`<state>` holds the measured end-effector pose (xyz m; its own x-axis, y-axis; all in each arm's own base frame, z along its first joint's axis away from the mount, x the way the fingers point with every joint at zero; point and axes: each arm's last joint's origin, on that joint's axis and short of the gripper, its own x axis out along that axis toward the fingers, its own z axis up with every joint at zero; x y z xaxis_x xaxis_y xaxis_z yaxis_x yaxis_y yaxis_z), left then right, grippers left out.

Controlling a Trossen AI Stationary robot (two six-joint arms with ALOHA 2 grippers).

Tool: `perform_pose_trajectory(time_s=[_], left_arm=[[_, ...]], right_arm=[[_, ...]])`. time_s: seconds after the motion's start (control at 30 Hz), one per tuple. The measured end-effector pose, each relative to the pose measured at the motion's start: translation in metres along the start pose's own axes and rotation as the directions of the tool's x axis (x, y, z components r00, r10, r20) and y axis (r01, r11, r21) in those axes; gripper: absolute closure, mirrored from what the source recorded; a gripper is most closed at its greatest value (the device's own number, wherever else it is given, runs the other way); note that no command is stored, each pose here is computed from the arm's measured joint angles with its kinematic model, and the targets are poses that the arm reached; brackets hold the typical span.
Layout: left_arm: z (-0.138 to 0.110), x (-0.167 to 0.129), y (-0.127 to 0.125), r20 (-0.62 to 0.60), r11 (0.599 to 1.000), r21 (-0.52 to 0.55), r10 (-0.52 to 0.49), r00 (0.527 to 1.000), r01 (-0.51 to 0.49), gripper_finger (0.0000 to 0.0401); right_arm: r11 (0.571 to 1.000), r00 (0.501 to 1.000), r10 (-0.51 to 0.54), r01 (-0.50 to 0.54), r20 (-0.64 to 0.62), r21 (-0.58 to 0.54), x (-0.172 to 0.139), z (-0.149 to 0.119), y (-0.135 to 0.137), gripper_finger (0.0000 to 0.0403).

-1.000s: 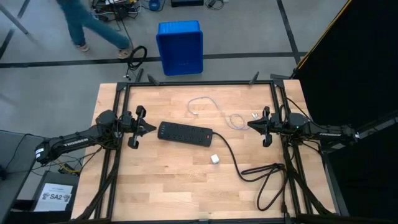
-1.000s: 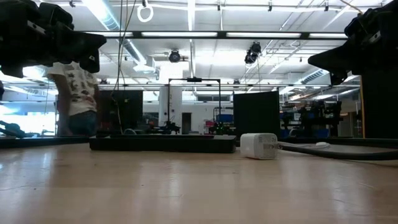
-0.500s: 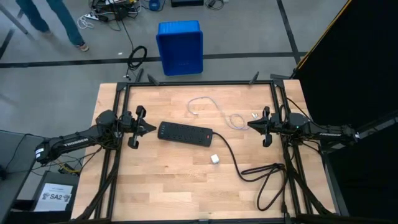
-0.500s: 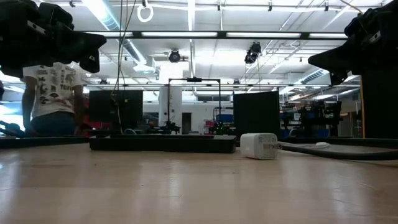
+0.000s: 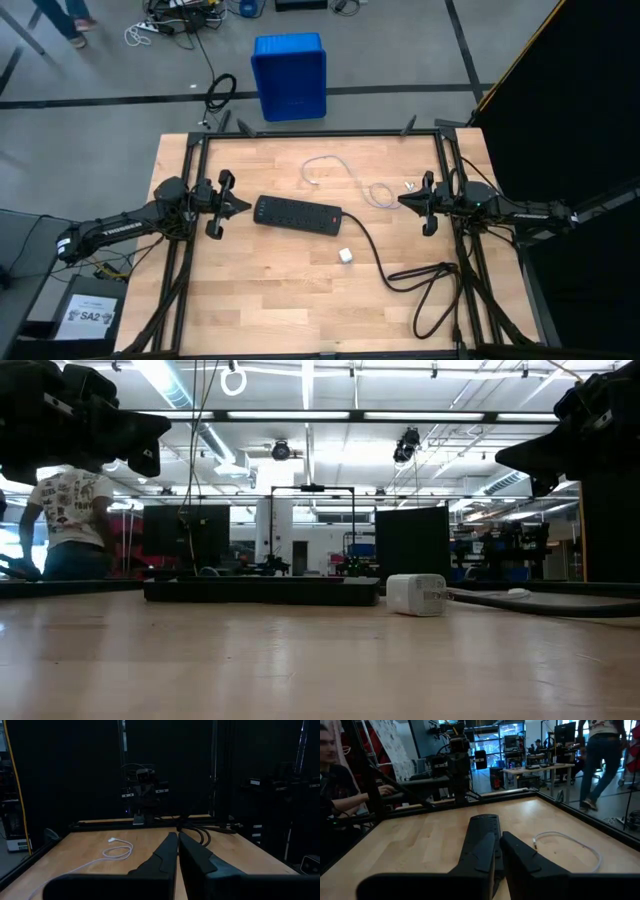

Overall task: Insert USB
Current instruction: Return to Home Position

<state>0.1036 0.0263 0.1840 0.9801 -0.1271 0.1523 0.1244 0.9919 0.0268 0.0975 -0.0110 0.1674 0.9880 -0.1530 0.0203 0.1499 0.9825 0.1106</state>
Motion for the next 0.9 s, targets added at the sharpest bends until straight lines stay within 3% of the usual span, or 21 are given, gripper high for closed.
perform_pose_trajectory(time_s=[0.9], left_arm=[[0.0,0.0,0.0,0.0,1.0,0.0,0.0,1.0,0.0,0.0401]], right_arm=[[1.0,1.0,0.0,0.0,0.0,0.0,0.0,0.0,0.0,0.0392]])
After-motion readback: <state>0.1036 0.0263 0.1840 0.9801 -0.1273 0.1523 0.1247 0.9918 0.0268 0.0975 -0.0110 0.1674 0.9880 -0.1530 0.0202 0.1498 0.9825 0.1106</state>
